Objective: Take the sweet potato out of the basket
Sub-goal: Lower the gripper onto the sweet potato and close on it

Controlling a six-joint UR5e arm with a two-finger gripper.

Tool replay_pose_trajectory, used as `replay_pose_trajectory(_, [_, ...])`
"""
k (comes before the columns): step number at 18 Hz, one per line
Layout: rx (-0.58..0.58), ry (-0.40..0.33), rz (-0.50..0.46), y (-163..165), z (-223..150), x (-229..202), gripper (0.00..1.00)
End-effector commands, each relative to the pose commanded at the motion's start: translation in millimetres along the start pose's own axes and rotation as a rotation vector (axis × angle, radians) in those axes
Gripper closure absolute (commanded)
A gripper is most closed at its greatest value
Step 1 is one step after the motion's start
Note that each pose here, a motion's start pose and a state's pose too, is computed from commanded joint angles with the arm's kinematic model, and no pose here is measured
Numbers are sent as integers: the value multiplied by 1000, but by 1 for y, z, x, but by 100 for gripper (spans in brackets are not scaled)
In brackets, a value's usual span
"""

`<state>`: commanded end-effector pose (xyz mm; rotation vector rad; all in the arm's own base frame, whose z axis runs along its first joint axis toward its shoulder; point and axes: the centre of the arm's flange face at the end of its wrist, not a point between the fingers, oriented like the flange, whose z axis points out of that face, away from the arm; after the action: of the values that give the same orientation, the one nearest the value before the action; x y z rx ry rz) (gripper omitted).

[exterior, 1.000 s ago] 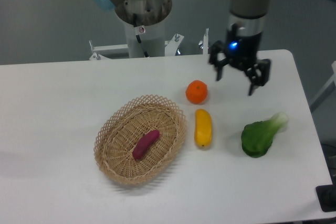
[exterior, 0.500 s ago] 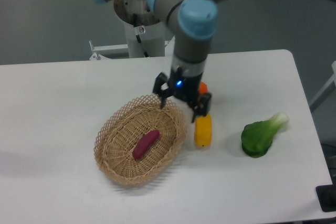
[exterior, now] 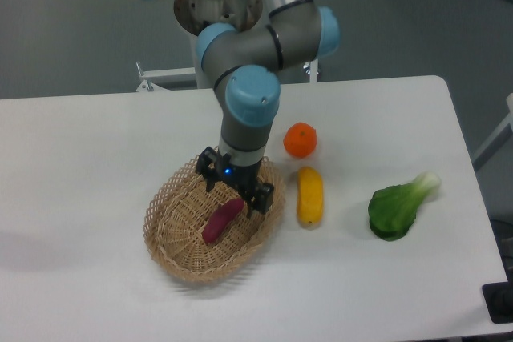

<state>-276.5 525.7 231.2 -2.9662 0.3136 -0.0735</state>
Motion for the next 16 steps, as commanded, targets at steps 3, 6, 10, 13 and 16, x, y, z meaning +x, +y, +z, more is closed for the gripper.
replay_pose_trajectory(3, [-8, 0, 13, -3, 12, 1, 0])
replay_pose_trajectory(6, [-14, 5, 20, -6, 24, 4, 0])
replay_pose_trajectory(10, [-64, -26, 29, -1, 36, 5, 0])
replay_pose_trajectory(13, [-61, -36, 30, -2, 32, 5, 8])
replay_pose_trajectory(16, [-56, -42, 36, -3, 28, 4, 59])
